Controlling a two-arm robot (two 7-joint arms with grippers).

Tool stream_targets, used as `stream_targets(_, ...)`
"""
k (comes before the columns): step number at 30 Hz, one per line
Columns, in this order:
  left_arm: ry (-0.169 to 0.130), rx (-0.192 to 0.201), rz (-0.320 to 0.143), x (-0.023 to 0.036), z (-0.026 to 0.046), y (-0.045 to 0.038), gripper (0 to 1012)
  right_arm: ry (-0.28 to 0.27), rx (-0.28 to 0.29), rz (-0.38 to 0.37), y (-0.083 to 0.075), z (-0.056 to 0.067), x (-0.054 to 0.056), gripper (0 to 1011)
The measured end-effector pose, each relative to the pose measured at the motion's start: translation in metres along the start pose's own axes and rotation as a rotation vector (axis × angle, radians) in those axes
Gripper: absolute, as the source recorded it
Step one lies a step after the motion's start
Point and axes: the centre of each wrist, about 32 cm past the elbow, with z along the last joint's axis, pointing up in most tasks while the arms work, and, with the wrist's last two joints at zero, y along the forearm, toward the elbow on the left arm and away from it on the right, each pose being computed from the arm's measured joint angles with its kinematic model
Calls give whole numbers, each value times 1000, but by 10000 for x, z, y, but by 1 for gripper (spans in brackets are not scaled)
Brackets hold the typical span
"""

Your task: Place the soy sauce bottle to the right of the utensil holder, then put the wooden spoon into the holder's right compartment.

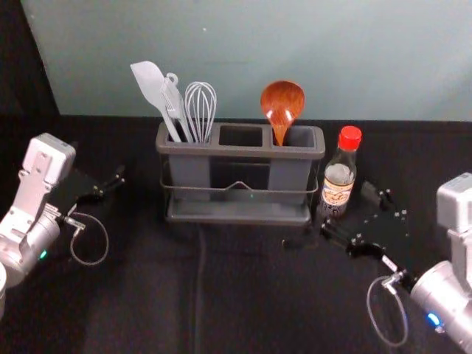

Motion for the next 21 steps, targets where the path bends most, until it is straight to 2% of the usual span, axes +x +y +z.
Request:
stream_targets(8, 0, 0, 0, 0, 0, 0, 1005, 6, -17, -20, 21, -259, -110, 1002)
stream_targets(13, 0, 0, 0, 0, 0, 0, 1005, 10, -25, -50, 16, -363, -137, 1002)
stream_targets(21, 0, 0, 0, 0, 0, 0, 1005, 13, -31, -82, 20, -437, -108, 1002)
